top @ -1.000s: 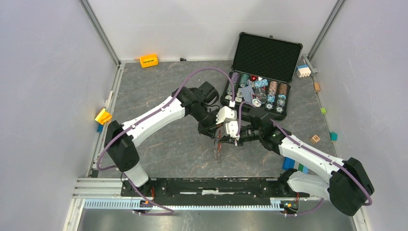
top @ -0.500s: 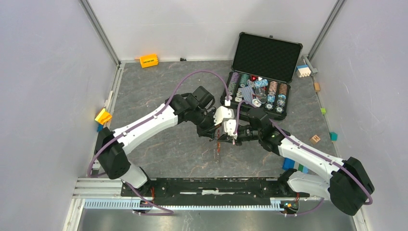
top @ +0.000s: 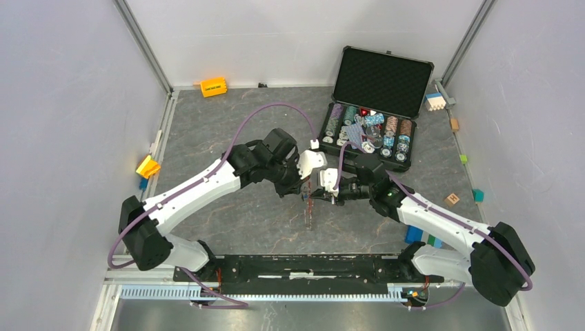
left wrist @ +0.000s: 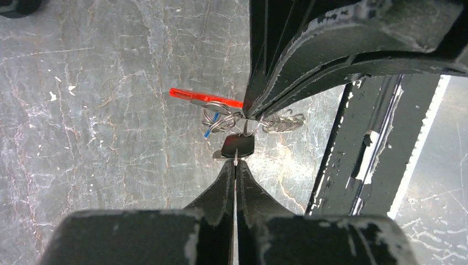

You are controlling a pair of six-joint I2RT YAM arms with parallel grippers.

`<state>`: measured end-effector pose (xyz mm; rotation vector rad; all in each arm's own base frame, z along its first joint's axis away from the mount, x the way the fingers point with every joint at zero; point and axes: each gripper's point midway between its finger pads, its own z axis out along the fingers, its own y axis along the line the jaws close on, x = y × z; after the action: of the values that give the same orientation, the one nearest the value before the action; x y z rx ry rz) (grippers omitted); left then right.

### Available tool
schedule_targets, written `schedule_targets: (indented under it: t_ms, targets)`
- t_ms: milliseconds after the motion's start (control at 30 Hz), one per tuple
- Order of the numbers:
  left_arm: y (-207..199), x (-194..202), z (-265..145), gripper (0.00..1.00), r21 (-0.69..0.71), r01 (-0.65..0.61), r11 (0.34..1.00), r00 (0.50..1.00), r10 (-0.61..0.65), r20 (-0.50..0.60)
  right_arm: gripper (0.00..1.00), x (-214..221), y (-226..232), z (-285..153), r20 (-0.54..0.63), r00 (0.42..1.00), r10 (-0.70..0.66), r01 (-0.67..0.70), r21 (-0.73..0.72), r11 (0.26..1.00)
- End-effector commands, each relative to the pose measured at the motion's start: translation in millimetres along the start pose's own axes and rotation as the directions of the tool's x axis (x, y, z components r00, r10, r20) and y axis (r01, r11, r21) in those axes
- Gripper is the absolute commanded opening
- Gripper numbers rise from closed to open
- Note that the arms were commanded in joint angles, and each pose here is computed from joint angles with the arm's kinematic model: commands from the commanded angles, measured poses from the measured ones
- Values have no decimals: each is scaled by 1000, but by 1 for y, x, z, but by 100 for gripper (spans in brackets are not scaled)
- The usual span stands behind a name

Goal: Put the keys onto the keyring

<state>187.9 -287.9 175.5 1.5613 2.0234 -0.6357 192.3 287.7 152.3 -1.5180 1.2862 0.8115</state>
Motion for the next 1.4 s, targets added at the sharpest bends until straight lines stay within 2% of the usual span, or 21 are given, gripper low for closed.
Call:
schedule_targets:
  t_ms: [0,367,667,833,933,1100,1200,1367]
  targets:
    - [-15,-8,-10,2,14,-52,999,997,51,52,0,-14,-30,-3,23,999,38,-41,109,993]
    - [-25,-6,-8,2,51,4,999,996,-9,88,0,-26,-49,-12,62,993,99,-110,206,972]
    - [-2,-8,-28,2,-102,18,995,992,-6,123,0,-20,-69,-25,59,988,140,-151,306,940]
    - [-8,0,-27,2,-64,-16,998,993,23,113,0,-17,-72,-27,51,988,144,-153,321,935]
    - [-10,-8,-23,2,-45,-4,999,987,11,159,0,-21,-71,-26,66,988,142,-156,311,938]
    - [-2,-33,-15,2,-54,54,997,966,-38,257,0,-28,-67,-26,95,985,146,-168,286,943]
    - [4,-38,-8,2,-45,97,994,958,-81,275,0,-32,-65,-27,107,984,142,-167,281,945]
    - [16,-50,-5,2,75,224,972,909,-237,342,0,-36,-59,-28,127,982,137,-166,257,952]
